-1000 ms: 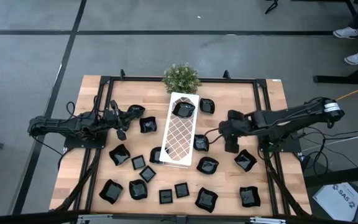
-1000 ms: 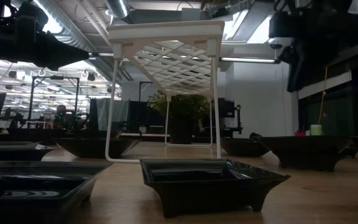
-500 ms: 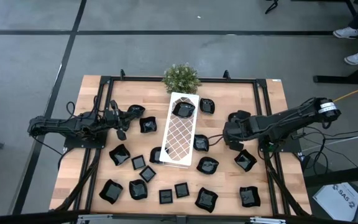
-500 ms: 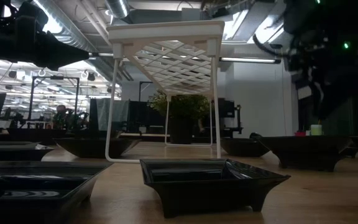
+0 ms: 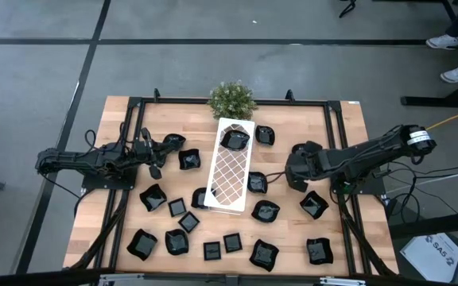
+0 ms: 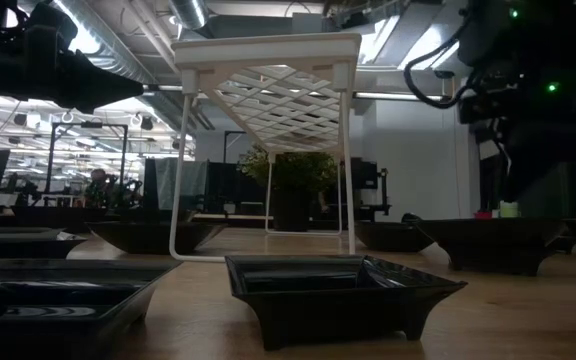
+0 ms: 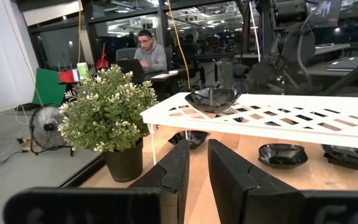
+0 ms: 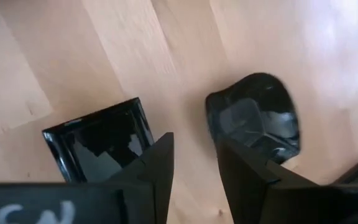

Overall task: Pick & Place Mini shaped plates
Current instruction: Put the square plate on the shelf

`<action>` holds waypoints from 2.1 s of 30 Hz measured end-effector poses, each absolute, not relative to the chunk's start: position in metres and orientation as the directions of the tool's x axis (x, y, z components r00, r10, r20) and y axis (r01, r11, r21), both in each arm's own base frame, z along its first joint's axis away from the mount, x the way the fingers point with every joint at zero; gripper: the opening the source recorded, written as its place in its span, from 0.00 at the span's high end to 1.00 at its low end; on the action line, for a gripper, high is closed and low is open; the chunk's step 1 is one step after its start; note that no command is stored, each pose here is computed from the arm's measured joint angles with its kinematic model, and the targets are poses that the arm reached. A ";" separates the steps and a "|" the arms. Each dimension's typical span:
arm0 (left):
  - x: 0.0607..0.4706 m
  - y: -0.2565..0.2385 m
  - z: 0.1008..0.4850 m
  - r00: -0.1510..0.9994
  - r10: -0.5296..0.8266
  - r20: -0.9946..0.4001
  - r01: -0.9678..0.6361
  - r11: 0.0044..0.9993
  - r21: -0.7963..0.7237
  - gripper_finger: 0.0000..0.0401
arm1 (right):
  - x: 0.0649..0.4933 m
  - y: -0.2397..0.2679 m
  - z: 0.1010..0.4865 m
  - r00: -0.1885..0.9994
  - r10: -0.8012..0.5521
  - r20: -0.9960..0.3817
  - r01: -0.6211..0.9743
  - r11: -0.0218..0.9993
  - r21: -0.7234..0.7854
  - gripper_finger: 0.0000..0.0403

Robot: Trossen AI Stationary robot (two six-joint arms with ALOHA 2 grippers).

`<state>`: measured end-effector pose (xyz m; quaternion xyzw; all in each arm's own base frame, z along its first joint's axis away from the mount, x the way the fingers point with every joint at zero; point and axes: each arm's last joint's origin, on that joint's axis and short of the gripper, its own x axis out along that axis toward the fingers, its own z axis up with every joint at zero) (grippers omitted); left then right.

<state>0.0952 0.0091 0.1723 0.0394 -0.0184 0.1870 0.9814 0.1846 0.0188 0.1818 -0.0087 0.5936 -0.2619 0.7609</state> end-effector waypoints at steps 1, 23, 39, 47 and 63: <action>0.095 0.009 0.172 0.929 0.365 0.051 -0.368 0.927 0.071 0.86 | 0.185 0.019 0.180 0.162 -0.401 -0.902 0.404 0.861 -0.310 0.70; 0.095 0.009 0.172 0.929 0.366 0.051 -0.368 0.927 0.071 0.86 | 0.189 0.061 0.169 0.242 -0.194 -0.951 0.130 0.977 -0.166 0.70; 0.095 0.009 0.172 0.930 0.365 0.051 -0.368 0.927 0.071 0.87 | 0.200 0.069 0.140 0.151 -0.239 -0.959 0.091 0.970 -0.227 0.70; 0.095 0.009 0.172 0.929 0.365 0.050 -0.368 0.927 0.071 0.86 | 0.201 0.067 0.138 0.162 -0.309 -0.937 0.098 0.950 -0.297 0.75; 0.095 0.009 0.172 0.930 0.365 0.050 -0.368 0.927 0.071 0.87 | 0.204 0.069 0.142 0.161 -0.305 -0.939 0.125 0.950 -0.287 0.97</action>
